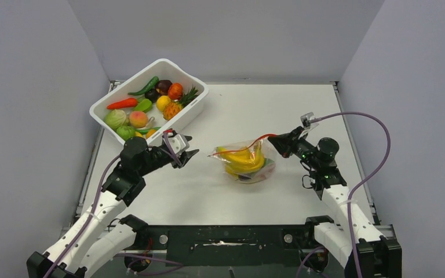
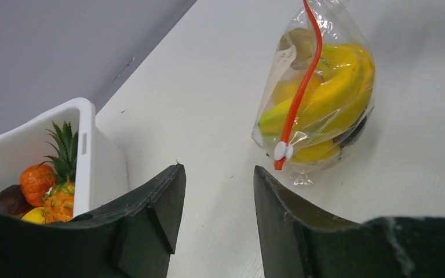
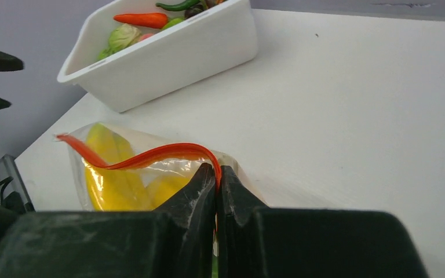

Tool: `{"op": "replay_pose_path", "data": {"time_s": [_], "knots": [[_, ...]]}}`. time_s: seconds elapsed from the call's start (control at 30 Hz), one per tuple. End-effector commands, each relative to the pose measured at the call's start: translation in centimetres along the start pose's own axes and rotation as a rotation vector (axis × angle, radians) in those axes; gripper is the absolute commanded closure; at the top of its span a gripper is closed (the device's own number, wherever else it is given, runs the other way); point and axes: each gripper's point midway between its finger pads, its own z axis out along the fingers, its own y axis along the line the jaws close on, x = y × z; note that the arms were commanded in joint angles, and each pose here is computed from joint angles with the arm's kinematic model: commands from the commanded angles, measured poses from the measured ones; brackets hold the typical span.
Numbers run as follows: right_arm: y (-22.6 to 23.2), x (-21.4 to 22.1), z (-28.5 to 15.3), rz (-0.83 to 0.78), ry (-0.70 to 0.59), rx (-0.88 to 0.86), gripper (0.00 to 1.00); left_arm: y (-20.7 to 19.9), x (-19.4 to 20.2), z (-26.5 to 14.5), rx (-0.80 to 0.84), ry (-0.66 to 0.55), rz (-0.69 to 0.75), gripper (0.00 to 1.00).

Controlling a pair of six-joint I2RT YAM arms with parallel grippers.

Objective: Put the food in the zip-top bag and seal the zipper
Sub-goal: Place the zipper food storage bag at the center of the board.

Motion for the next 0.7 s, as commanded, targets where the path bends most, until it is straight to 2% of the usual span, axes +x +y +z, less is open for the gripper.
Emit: {"op": "replay_pose_path", "data": {"time_s": [0.0, 0.2, 0.33, 0.67], "knots": [[-4.0, -2.0, 0.8, -0.018, -0.020, 0.181, 1.00, 2.2, -3.0, -0.4, -0.122, -0.122, 0.005, 0.52], [-8.9, -3.0, 1.1, 0.080, -0.046, 0.333, 1.00, 2.4, -1.7, -0.7, -0.182, -0.137, -0.055, 0.46], [-12.4, -3.9, 0.6, 0.144, -0.073, 0.432, 1.00, 2.3, -1.3, -0.8, -0.191, -0.148, -0.095, 0.37], [-19.1, -5.2, -1.7, 0.177, -0.097, 0.634, 0.99, 2.7, -0.4, -0.6, -0.236, -0.129, -0.211, 0.31]]}}
